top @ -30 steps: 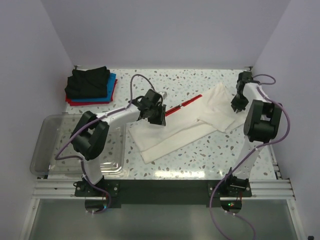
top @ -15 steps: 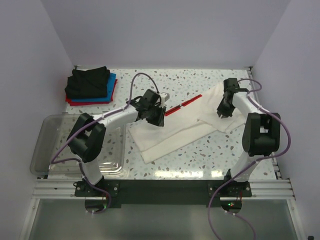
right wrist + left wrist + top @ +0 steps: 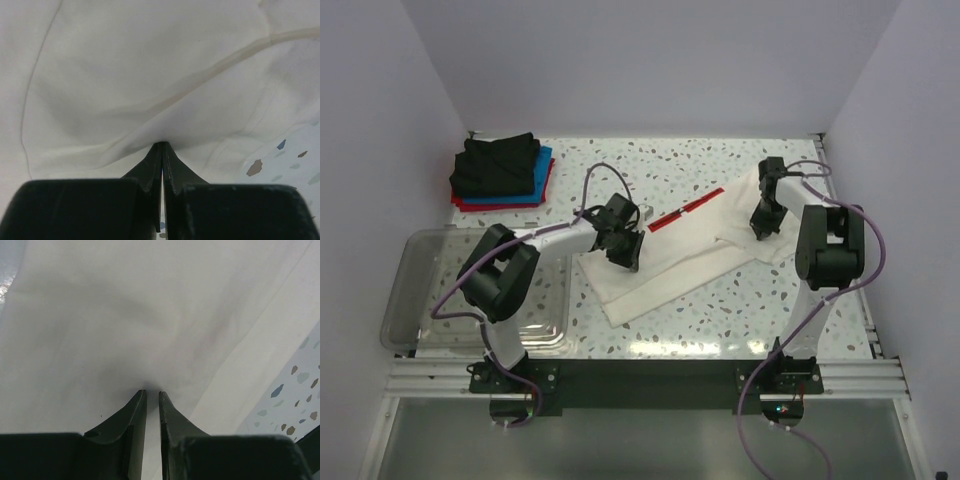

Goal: Fold and stack the t-shirts
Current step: Fold the tshirt

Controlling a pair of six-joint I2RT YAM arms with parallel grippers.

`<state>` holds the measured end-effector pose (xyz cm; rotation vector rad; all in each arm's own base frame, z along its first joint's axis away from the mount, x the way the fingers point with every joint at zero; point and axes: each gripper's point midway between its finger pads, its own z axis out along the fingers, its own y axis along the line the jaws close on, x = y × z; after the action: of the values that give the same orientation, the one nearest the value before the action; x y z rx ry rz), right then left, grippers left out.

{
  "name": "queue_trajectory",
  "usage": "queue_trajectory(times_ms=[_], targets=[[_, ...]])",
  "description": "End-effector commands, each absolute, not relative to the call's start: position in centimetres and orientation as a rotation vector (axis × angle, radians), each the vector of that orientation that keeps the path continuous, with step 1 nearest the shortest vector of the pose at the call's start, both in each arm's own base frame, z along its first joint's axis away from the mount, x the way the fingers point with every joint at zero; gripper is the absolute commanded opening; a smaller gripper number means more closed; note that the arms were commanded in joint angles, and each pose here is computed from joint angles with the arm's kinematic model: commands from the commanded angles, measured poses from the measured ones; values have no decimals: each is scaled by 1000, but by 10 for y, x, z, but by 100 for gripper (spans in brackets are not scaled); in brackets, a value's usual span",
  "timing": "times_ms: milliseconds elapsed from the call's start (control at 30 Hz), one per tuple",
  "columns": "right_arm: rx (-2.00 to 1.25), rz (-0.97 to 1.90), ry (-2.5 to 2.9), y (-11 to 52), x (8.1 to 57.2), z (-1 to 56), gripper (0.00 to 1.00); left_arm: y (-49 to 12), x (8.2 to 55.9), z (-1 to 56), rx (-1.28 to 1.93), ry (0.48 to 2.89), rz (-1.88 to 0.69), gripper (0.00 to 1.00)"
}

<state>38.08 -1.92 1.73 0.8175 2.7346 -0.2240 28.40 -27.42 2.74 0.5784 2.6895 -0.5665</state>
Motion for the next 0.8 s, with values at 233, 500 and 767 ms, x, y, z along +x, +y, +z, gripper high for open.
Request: queue_trajectory(times_ms=[233, 500, 767], targets=[[898, -349, 2522, -28, 457, 1, 0, -303, 243, 16, 383, 2794, -746, 20], [859, -338, 2437, -2, 513, 10, 0, -342, 229, 18, 283, 2804, -858, 21], [817, -216, 2395, 48, 567, 10, 0, -394, 224, 32, 340, 2740, -1016, 21]])
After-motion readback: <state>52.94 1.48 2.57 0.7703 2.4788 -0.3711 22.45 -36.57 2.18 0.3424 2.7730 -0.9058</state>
